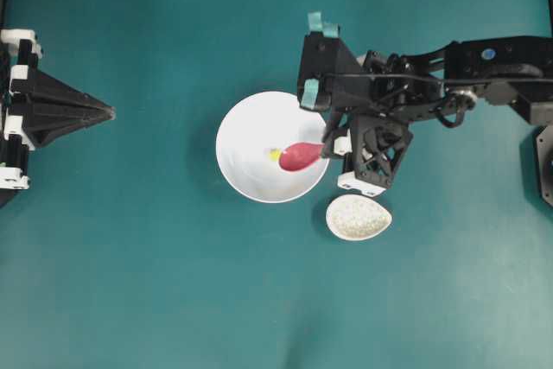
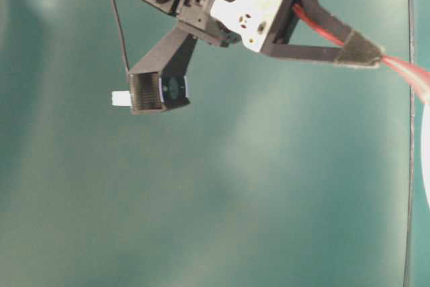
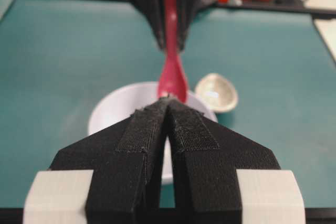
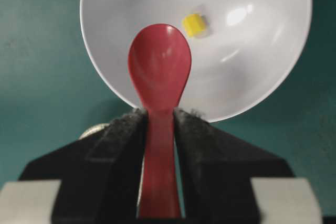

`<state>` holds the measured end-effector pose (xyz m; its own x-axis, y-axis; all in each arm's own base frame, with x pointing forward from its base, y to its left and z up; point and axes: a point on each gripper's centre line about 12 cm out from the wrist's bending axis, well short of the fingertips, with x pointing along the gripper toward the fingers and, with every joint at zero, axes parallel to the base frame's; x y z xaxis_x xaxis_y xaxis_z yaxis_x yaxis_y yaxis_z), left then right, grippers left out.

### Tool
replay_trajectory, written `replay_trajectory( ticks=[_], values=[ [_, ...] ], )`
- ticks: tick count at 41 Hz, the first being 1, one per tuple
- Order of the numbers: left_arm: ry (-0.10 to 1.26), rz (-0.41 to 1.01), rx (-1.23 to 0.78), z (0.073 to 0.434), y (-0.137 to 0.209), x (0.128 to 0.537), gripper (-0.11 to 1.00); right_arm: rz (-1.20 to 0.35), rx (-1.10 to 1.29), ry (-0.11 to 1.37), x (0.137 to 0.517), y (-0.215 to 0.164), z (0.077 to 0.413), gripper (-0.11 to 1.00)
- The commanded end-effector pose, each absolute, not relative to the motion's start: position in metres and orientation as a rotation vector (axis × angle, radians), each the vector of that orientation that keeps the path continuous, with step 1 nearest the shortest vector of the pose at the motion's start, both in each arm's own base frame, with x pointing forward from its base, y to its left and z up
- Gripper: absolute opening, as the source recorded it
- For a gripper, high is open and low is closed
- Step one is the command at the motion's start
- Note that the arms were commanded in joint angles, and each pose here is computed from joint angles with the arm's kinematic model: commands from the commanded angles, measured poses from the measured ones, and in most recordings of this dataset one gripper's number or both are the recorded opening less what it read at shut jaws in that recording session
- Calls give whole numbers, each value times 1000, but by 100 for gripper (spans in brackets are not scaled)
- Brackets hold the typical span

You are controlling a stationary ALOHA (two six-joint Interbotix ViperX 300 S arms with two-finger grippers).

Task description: Scoop the yellow hexagonal prism block from the bowl with a spoon using the right arm.

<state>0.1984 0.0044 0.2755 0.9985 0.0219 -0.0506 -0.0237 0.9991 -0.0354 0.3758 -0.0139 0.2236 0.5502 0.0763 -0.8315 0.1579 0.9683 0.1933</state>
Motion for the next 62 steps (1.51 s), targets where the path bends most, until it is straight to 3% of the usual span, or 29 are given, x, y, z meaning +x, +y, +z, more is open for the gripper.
replay_trajectory(
  ticks=[1, 36, 62],
  values=[
    [20, 24, -34, 287, 5, 201, -1, -45, 260, 983, 380, -12, 223, 25],
    [16, 23, -34, 288, 5, 201, -1, -57, 243, 973, 406, -10, 178, 25],
    [15, 25, -33, 288, 5, 201, -1, -62, 201, 802, 424, -12, 186, 25]
  ],
)
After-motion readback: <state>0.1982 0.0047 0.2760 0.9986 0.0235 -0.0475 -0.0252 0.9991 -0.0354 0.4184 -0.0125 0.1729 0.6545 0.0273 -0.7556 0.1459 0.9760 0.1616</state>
